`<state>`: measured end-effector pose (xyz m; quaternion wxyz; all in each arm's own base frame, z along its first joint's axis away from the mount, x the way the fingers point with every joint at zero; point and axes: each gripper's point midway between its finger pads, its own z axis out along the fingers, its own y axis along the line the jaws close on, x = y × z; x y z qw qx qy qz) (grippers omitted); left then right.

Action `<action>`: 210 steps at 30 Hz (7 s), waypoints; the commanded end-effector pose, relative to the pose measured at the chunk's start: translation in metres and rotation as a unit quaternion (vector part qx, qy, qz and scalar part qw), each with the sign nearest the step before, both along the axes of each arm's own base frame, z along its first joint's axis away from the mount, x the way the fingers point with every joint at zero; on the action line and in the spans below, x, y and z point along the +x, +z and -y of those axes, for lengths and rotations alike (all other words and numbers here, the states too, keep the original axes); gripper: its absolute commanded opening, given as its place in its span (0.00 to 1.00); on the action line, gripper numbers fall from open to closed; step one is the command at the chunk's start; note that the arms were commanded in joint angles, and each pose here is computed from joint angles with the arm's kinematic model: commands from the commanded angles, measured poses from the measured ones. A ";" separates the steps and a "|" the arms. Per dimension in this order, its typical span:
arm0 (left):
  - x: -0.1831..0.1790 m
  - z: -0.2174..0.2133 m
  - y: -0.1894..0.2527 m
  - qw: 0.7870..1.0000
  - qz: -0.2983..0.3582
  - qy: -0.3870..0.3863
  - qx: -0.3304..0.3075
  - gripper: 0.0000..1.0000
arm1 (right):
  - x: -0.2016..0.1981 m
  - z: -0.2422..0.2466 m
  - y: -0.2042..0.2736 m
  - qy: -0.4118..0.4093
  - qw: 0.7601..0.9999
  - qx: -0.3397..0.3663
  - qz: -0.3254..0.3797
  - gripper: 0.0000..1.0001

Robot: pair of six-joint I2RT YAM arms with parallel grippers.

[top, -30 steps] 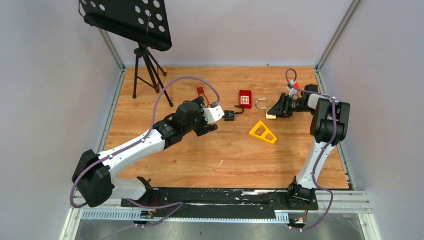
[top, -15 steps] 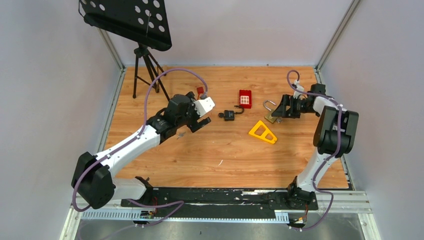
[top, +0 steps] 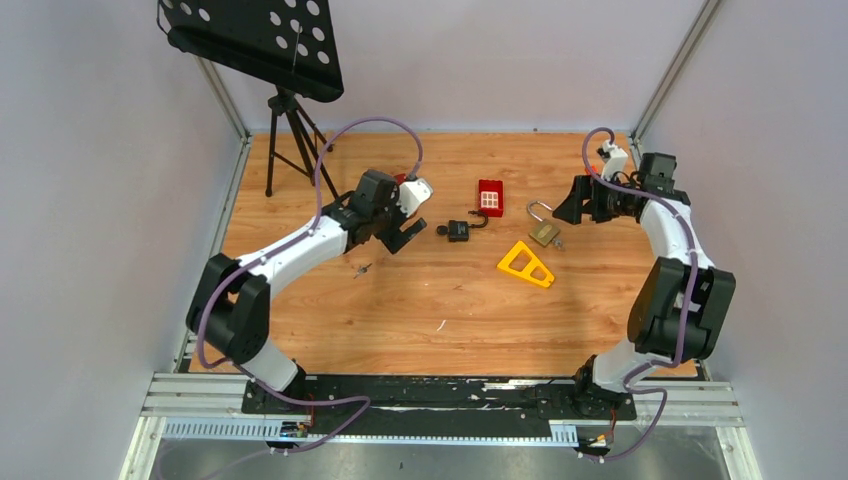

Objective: Unlock with the key

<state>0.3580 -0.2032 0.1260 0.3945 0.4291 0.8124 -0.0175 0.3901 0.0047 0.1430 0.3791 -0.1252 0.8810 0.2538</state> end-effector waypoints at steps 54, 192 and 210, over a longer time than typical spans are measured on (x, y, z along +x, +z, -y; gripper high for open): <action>0.040 0.003 -0.131 0.967 -0.228 0.115 0.018 0.11 | -0.061 -0.050 0.048 0.067 0.995 0.045 0.065 0.92; -0.138 0.122 0.170 0.822 -0.181 -0.339 -0.420 0.00 | -0.160 -0.291 0.114 0.518 0.813 0.100 0.244 0.67; -0.136 0.117 0.160 0.840 -0.157 -0.325 -0.406 0.00 | -0.167 -0.280 0.113 0.507 0.815 0.071 0.271 0.09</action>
